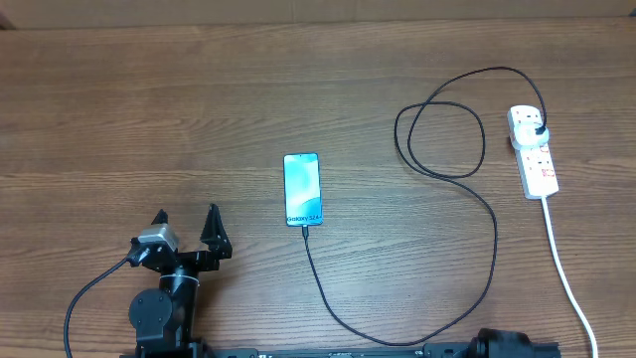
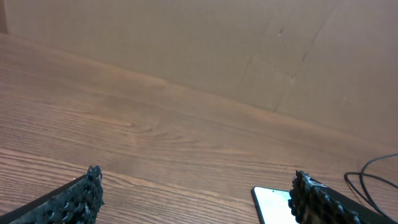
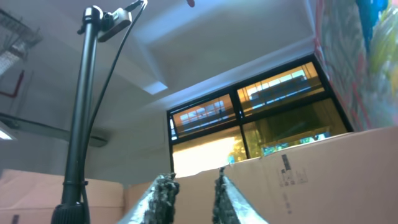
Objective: Plug charger to phone and switch on socket
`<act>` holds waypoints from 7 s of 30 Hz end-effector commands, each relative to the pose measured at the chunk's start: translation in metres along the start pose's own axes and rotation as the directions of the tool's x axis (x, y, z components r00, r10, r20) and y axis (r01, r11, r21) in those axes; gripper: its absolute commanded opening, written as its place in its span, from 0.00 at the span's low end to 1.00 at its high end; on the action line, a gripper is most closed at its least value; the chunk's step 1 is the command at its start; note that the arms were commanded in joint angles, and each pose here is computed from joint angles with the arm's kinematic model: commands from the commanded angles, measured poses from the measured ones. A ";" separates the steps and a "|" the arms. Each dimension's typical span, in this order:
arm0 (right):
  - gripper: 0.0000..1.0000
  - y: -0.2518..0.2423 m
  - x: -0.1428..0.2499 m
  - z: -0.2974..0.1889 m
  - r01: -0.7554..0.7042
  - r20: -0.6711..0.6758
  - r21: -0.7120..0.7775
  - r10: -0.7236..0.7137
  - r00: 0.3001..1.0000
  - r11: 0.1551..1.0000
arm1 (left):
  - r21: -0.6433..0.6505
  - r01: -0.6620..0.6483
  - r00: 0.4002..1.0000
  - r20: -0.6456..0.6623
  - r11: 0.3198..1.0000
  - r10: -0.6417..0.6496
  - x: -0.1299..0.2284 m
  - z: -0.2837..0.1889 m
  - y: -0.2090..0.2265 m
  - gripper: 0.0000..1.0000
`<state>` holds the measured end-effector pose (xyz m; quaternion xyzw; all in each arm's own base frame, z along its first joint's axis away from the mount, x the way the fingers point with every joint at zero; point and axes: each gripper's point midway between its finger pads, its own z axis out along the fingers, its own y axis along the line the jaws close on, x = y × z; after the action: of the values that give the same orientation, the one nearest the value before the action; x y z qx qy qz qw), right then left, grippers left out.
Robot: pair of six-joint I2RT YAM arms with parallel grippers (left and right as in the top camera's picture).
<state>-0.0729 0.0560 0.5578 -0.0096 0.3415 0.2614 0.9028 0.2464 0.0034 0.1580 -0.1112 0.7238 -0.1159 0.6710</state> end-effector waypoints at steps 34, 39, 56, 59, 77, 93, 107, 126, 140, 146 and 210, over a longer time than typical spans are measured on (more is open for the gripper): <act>1.00 -0.180 0.195 0.019 -0.404 0.014 0.336 0.425 0.905 0.851 | 0.007 0.007 1.000 -0.004 1.000 -0.006 0.001 0.000 0.000 1.00; 1.00 -0.208 0.245 0.001 -0.395 -0.046 0.429 0.456 0.889 0.812 | 0.007 0.007 1.000 -0.004 1.000 -0.006 0.001 0.000 0.000 1.00; 1.00 -0.267 0.356 -0.071 -0.299 -0.168 0.681 0.540 0.825 0.669 | 0.007 0.007 1.000 -0.004 1.000 -0.006 0.001 0.000 0.000 1.00; 1.00 -0.278 0.367 -0.085 -0.275 -0.162 0.717 0.536 0.828 0.640 | 0.007 0.007 1.000 -0.004 1.000 -0.006 0.001 0.000 0.000 1.00; 1.00 -0.295 0.399 -0.123 -0.148 -0.238 0.803 0.539 0.808 0.578 | 0.007 0.007 1.000 -0.004 1.000 -0.006 0.001 0.000 0.000 0.99; 1.00 -0.295 0.399 -0.124 -0.144 -0.242 0.802 0.536 0.809 0.580 | 0.007 0.007 1.000 -0.004 1.000 -0.006 0.001 0.000 0.000 1.00; 1.00 -0.279 0.402 -0.112 0.178 -0.587 0.537 0.214 0.781 0.824 | 0.007 0.007 1.000 -0.005 1.000 -0.007 0.002 0.000 0.000 1.00; 1.00 -0.280 0.407 -0.117 0.342 -0.703 0.406 0.051 0.709 0.848 | 0.007 0.007 1.000 -0.004 1.000 -0.006 0.001 0.000 0.000 0.99; 1.00 -0.280 0.407 -0.117 0.342 -0.703 0.406 0.051 0.709 0.848 | 0.007 0.006 1.000 0.003 1.000 -0.006 0.000 0.000 0.000 1.00; 1.00 -0.280 0.407 -0.117 0.342 -0.703 0.406 0.051 0.709 0.848 | 0.008 0.005 1.000 0.006 1.000 -0.006 -0.001 -0.001 0.000 1.00; 1.00 -0.260 0.418 -0.113 0.435 -0.778 0.185 -0.139 0.612 0.881 | 0.012 -0.447 0.895 -0.001 0.895 0.447 0.004 0.000 -0.007 1.00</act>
<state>0.2465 -0.0039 0.1720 0.0374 0.7150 0.0392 0.6970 0.2464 -0.0049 0.1564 0.0545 0.7326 0.0254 0.6780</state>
